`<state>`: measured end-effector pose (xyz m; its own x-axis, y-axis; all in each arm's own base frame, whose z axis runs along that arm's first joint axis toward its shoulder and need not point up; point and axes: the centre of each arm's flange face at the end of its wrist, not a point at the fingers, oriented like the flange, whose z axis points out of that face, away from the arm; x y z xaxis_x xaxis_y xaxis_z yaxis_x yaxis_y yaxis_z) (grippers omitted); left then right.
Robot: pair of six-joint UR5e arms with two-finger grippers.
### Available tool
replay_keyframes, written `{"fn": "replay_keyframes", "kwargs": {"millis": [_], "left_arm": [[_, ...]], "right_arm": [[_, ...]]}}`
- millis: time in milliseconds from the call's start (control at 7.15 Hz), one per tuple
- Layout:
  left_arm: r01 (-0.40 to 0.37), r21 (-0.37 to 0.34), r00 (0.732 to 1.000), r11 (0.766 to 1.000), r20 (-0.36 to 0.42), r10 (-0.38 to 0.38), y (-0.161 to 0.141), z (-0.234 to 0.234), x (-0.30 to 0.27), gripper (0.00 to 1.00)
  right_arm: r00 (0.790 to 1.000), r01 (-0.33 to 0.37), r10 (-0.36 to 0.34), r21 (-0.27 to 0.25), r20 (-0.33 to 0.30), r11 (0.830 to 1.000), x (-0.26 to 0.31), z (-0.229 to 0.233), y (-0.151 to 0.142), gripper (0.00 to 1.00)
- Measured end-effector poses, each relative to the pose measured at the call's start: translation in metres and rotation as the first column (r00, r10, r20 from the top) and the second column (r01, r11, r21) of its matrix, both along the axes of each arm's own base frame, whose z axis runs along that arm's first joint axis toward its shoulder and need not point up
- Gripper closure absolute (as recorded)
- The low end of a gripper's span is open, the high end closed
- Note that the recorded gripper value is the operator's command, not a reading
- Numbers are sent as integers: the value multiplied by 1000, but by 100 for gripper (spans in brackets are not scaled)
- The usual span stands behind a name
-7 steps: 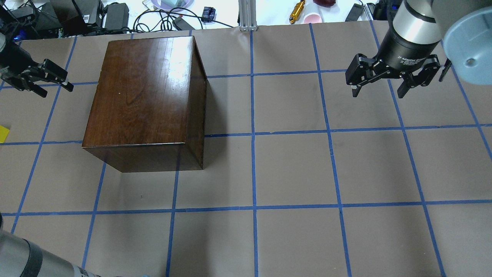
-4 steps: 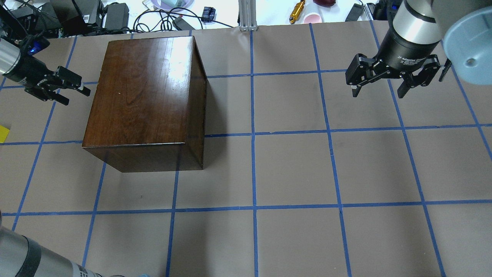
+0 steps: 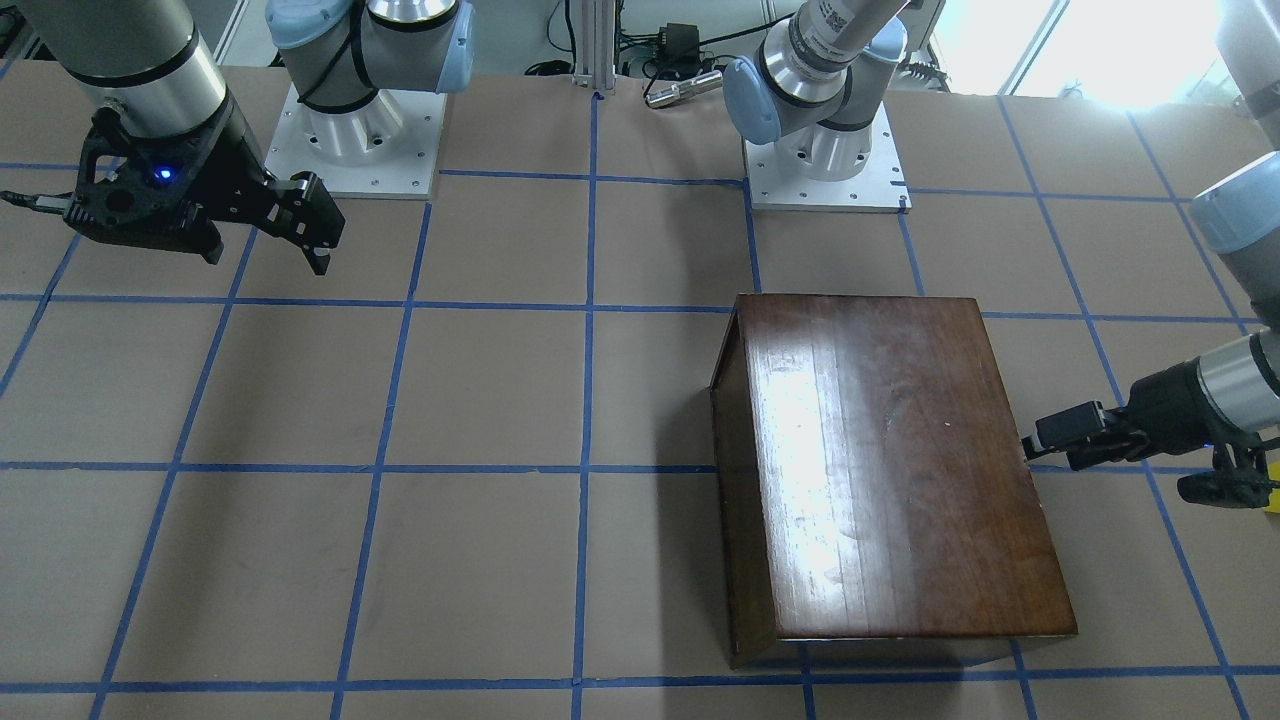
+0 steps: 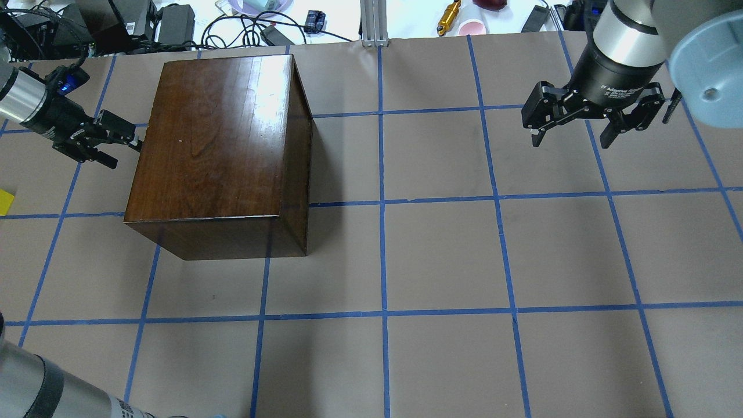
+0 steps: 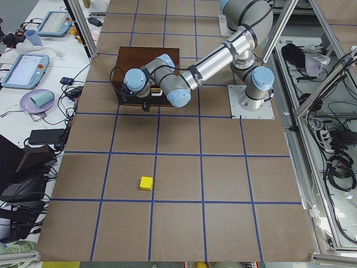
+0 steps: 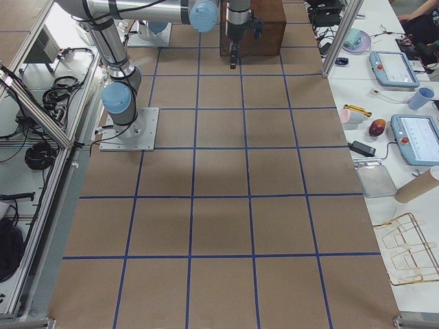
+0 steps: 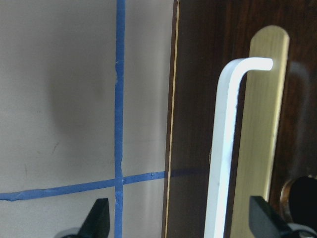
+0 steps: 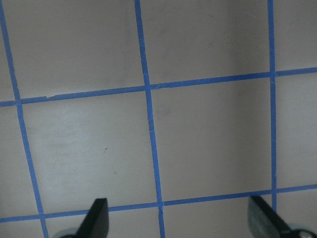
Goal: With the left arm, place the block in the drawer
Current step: 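Lower the left gripper to the white drawer handle and hook it, then pull the drawer open outward with the left gripper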
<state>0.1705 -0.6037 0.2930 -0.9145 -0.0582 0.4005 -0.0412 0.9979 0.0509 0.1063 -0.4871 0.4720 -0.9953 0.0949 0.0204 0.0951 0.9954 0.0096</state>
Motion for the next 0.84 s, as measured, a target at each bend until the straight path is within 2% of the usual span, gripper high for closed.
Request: {"fn": "replay_keyframes", "kwargs": {"millis": [559,839], "left_arm": [[0,12,1000,1000,-6,0,-6,-22,3,0],[5,16,1000,1000,4,-5,-8,-25,6,11]], "right_arm": [[1000,0,0,0,0,1000,0,0,0,0],[1000,0,0,0,0,1000,0,0,0,0]]}}
